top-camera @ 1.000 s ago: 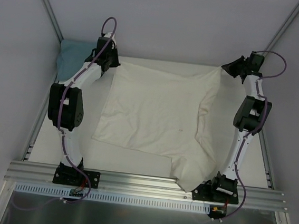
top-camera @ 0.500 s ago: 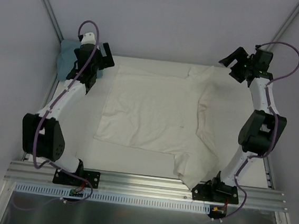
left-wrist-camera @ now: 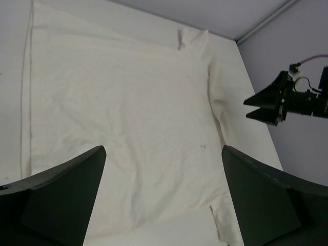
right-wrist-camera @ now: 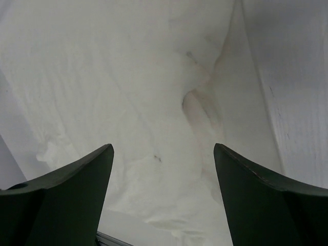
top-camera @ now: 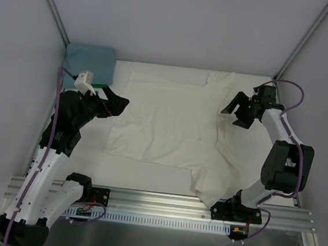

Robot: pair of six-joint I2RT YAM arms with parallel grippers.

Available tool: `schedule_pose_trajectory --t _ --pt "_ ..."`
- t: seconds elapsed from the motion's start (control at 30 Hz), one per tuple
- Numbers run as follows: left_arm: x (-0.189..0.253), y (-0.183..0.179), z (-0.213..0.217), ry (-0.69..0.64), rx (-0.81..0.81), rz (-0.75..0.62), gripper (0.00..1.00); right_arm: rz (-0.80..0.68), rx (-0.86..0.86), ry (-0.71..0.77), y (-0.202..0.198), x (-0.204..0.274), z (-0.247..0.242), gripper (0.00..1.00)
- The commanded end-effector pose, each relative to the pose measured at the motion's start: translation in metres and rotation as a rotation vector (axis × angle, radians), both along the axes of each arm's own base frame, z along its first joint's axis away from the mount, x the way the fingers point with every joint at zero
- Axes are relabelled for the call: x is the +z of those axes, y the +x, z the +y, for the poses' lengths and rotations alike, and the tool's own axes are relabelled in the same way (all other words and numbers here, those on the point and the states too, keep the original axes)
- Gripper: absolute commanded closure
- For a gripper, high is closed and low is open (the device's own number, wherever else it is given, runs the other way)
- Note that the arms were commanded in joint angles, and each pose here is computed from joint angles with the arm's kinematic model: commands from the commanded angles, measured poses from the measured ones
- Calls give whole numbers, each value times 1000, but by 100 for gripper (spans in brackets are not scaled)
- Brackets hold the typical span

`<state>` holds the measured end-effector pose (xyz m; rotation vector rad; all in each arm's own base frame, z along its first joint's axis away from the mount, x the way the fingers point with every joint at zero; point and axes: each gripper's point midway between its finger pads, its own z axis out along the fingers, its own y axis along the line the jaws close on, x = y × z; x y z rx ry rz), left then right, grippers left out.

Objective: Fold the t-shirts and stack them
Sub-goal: Flatten out the tshirt

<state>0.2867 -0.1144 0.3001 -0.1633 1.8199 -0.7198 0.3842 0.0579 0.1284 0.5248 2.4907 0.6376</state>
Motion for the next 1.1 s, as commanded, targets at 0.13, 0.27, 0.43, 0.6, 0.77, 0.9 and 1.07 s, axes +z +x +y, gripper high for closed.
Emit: schedule_pose_trajectory --t 0.13,0.27,0.43,0.6,0.77,0.9,1.07 --pt "-16 -45 -13 -6 -128 78 1 22 -14 -13 12 -15 -10 20" --pt "-18 -46 -11 8 -123 89 1 69 -12 9 24 -37 -8 24" --pt "-19 -42 -12 18 -127 95 1 93 -19 10 39 -54 -12 28" --pt "-23 -38 -10 39 -121 109 1 103 -32 26 55 -65 -15 49" --pt "-26 -36 -8 56 -113 111 1 90 -53 27 64 -67 -18 99" --pt "-31 -34 -7 77 -110 121 1 65 -71 -1 68 -56 -27 100" --pt "-38 -30 -6 90 -110 135 1 10 -152 -47 75 -22 -61 100"
